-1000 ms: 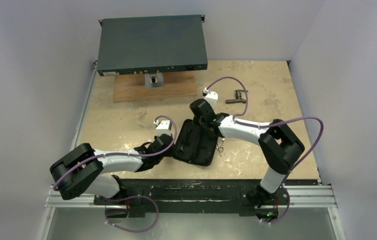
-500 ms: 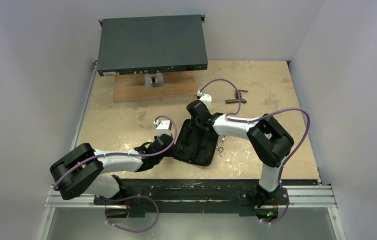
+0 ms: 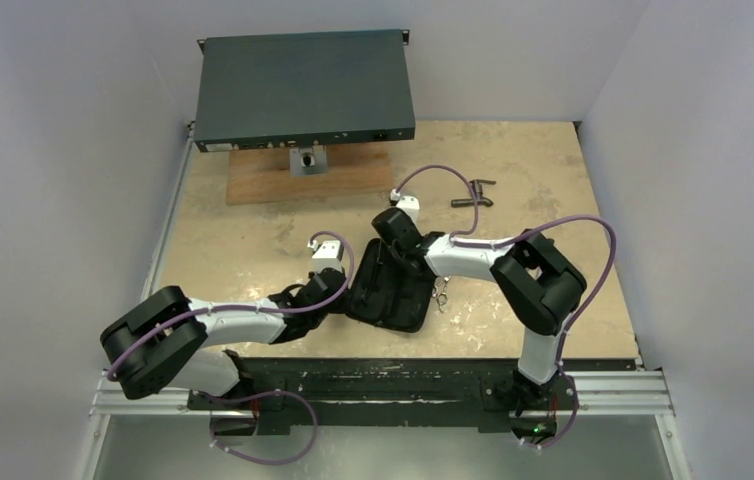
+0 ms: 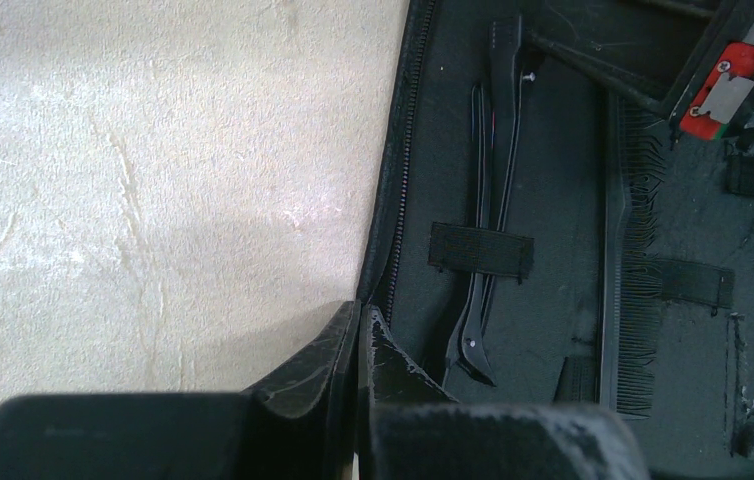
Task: Sort the hair-cutting tools
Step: Place the haircut tool in the hairdressing tool bag.
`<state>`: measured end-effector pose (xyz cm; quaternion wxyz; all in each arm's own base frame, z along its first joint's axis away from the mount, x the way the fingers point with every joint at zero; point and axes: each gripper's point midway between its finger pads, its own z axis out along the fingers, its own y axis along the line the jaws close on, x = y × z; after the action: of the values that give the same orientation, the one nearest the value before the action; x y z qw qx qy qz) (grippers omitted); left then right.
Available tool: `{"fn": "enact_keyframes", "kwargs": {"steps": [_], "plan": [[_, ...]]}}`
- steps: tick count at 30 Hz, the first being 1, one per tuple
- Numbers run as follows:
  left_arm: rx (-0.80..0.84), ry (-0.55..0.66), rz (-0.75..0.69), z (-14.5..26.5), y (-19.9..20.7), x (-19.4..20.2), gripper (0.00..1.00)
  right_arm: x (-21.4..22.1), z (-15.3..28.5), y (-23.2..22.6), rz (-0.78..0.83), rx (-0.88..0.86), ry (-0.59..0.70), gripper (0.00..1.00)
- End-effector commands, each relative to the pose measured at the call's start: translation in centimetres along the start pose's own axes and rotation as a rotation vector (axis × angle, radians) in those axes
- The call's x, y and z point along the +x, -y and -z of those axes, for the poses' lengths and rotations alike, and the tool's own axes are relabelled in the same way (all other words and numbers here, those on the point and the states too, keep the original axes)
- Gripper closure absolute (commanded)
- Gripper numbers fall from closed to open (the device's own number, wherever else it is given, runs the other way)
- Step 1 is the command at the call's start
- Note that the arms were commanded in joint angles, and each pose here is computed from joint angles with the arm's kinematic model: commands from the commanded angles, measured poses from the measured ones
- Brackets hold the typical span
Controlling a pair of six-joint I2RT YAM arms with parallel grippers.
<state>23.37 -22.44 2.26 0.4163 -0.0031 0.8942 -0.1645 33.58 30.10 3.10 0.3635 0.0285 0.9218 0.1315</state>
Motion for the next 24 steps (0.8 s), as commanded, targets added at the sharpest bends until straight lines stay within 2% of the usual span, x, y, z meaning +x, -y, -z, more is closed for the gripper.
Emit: {"fn": "enact_keyframes", "kwargs": {"steps": [1,12,24], "plan": [[-0.001,0.008,0.009,-0.3,-0.1,-0.1,1.00,-0.4,1.1,-1.3,0.002,-0.058,0.014,1.00],[0.001,0.005,0.007,-0.4,0.0,0.0,1.00,0.2,1.7,-2.3,0.014,-0.100,0.010,1.00],[0.002,0.004,0.009,-0.4,0.0,0.0,1.00,-0.4,2.6,-1.8,0.002,-0.052,0.028,1.00]]}}
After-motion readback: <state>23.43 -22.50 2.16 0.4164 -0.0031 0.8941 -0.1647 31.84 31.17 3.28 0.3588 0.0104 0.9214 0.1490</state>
